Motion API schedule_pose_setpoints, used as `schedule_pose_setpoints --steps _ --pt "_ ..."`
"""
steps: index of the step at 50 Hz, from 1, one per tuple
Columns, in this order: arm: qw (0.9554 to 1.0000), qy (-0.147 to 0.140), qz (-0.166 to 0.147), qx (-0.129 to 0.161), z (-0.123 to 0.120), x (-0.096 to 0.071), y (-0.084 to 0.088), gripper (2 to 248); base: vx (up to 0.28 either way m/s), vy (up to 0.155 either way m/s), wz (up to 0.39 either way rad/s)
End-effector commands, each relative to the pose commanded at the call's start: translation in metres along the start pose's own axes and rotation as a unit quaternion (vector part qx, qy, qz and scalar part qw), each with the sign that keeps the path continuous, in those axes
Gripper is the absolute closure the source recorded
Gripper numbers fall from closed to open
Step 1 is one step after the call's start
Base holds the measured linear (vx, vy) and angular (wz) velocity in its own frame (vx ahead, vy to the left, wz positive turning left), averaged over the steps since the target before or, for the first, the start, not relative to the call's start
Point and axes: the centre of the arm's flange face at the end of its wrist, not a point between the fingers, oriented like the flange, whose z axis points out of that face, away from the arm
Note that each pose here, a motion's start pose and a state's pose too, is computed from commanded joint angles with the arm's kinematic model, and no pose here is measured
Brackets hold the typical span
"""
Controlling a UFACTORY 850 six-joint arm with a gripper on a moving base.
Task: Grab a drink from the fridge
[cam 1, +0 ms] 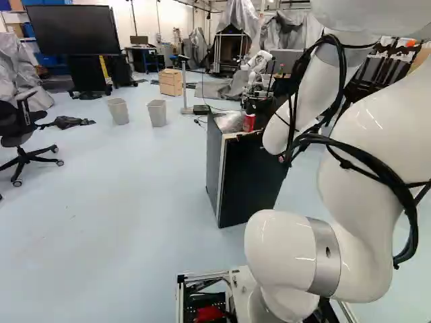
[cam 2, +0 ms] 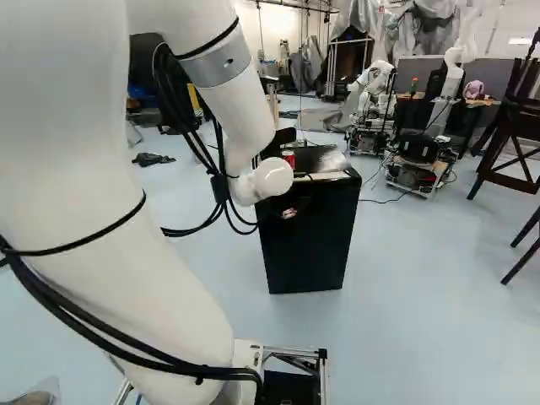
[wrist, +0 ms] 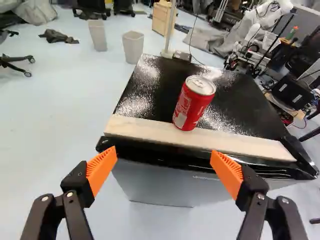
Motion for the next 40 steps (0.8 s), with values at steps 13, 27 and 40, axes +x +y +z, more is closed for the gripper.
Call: schedule_pose_setpoints --steps 13,27,40 --pt "0.9993 0.031 0.021 0.0 0.008 -0.003 0.001 3 0.0 0.0 0.0" --pt "0.997 0.063 0.045 -0.004 0.016 -0.007 0.002 3 0.0 0.0 0.0" --pt "0.9933 0.093 0.067 -0.011 0.023 -0.011 0.004 3 0.0 0.0 0.0"
